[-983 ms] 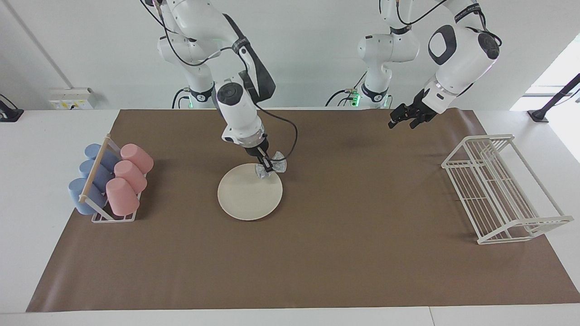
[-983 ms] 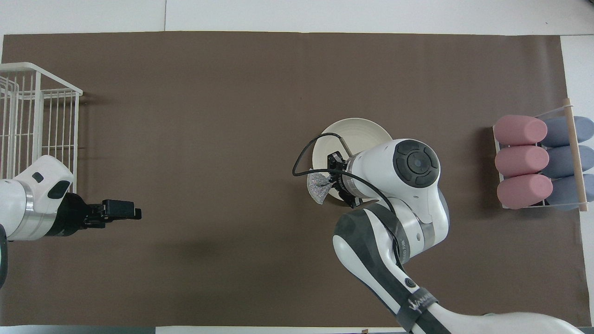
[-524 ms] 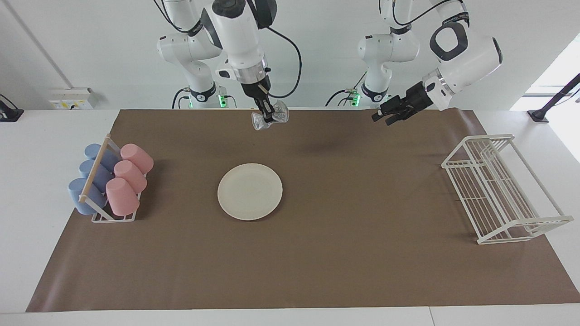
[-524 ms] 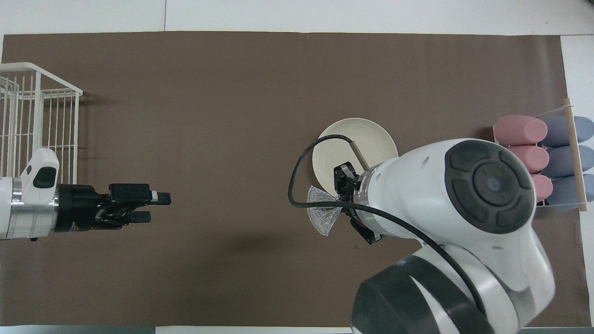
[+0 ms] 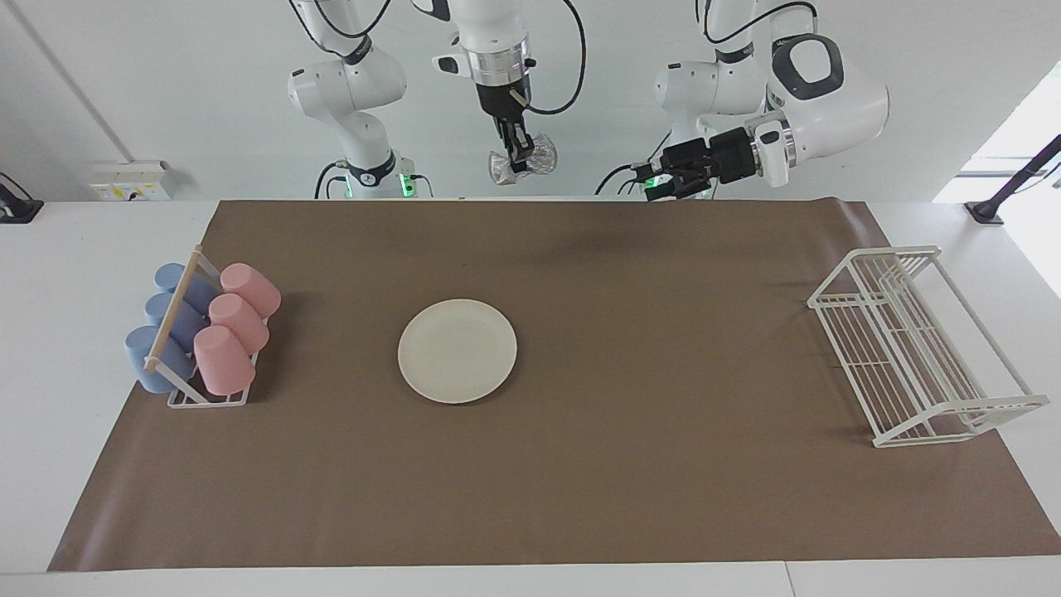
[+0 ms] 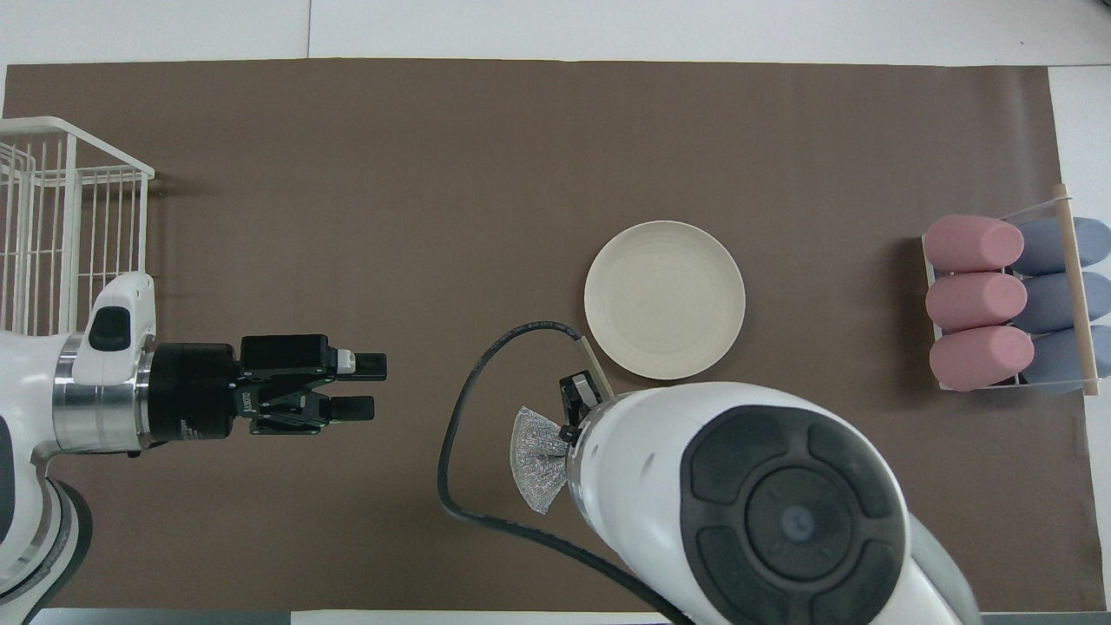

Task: Wipe plate with sponge
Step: 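Carry the scrubber toward the left gripper while the left gripper reaches out, then grasp the scrubber with the left gripper while the right gripper releases it, then withdraw the right gripper to rest while the left gripper carries the scrubber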

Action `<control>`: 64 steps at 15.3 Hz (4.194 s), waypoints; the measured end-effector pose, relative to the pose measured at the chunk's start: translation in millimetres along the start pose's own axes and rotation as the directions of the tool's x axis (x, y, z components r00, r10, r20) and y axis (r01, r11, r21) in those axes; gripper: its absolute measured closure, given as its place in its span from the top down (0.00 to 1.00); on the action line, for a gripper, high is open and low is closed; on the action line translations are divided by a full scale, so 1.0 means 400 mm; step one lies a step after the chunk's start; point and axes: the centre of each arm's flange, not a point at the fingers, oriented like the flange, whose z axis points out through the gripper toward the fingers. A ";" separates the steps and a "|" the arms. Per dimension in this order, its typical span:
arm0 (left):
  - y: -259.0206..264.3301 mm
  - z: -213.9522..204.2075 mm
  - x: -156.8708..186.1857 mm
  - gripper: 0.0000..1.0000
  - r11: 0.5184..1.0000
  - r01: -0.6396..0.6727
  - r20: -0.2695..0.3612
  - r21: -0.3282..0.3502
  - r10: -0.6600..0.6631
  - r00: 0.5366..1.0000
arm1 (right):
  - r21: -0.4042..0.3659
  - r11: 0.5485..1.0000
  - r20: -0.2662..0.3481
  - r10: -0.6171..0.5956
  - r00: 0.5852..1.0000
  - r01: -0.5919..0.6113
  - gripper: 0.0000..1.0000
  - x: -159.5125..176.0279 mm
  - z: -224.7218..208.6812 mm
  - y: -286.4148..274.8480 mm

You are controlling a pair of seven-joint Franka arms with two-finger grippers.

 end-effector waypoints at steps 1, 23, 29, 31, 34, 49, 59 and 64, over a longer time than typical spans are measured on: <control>0.011 0.013 -0.009 1.00 1.000 -0.003 0.014 -0.022 0.003 1.000 | 0.000 1.000 0.000 0.002 1.000 -0.002 0.09 -0.002 0.000 0.000; 0.051 0.296 -0.146 0.30 0.997 0.073 0.034 -0.007 -0.072 0.997 | 0.004 1.000 0.003 0.018 1.000 -0.018 0.09 0.019 -0.001 -0.015; 0.047 0.296 -0.145 0.08 0.996 0.094 0.033 -0.005 -0.094 0.995 | 0.008 1.000 -0.002 0.019 1.000 -0.019 0.13 0.023 -0.004 -0.017; 0.047 0.296 -0.145 0.08 0.995 0.099 0.034 -0.006 -0.099 0.995 | 0.021 1.000 -0.037 0.008 0.999 -0.008 0.29 0.032 -0.005 -0.021; 0.048 0.293 -0.144 0.08 0.994 0.109 0.032 -0.008 -0.109 0.994 | 0.019 0.992 -0.078 -0.125 0.989 0.127 0.59 0.071 -0.007 -0.034; -0.077 0.128 -0.037 0.08 0.832 0.041 -0.157 0.553 0.056 0.986 | -0.069 0.483 -0.083 -0.875 0.477 0.873 1.00 0.619 -0.072 -0.102; -0.123 0.054 0.051 0.08 0.304 -0.045 -0.030 0.952 0.239 0.971 | -0.156 0.293 0.011 -0.954 0.299 0.943 1.00 0.867 -0.154 -0.054; -0.124 0.057 0.102 0.08 0.010 -0.043 0.040 0.999 0.189 0.981 | -0.160 0.301 0.029 -0.951 0.309 0.940 1.00 0.907 -0.148 -0.054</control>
